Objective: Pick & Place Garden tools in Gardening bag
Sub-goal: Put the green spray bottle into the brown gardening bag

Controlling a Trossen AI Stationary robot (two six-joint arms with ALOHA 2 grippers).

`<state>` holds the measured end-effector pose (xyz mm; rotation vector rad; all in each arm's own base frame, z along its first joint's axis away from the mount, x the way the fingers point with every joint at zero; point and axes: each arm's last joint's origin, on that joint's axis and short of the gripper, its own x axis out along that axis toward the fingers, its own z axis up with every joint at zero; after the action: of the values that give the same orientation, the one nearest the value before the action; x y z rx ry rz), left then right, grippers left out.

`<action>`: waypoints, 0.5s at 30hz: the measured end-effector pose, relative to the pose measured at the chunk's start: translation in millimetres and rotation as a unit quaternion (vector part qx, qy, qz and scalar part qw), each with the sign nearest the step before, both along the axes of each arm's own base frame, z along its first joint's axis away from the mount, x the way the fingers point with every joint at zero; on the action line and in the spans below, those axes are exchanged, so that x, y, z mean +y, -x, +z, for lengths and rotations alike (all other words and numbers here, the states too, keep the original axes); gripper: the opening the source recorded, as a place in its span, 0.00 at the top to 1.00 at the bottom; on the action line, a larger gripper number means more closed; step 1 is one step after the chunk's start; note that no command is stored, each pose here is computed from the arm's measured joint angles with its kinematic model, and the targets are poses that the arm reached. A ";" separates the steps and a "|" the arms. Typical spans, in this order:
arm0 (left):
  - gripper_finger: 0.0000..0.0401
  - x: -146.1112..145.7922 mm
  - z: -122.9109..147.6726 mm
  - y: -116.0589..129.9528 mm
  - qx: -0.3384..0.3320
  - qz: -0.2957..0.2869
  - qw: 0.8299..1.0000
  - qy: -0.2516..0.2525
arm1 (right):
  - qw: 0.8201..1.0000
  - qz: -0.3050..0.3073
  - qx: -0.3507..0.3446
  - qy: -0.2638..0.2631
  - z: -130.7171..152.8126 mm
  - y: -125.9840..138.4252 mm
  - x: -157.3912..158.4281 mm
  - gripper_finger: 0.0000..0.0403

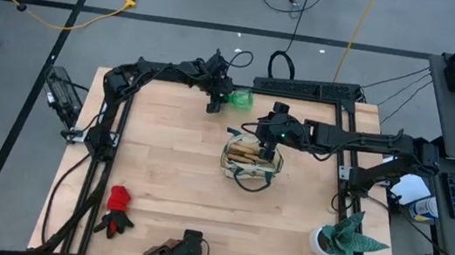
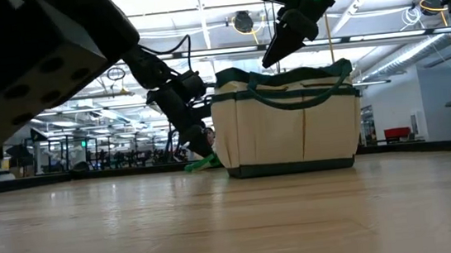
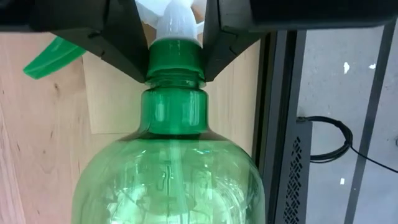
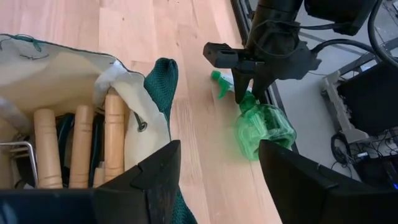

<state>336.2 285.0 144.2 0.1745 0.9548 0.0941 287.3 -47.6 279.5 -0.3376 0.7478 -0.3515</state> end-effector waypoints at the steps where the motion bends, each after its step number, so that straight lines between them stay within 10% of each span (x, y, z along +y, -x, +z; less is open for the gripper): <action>1: 0.68 -0.1 -0.1 0.1 0.000 0.001 1.000 0.001 | 1.000 0.000 0.000 0.000 0.0 0.0 0.0 0.48; 15: 0.68 -16.2 31.1 3.5 0.026 0.021 0.999 -0.015 | 1.000 0.000 0.000 0.000 0.0 0.0 0.1 0.48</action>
<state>332.6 268.9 175.2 0.1848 1.0087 0.1436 287.3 -47.5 279.5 -0.3375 0.7477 -0.3517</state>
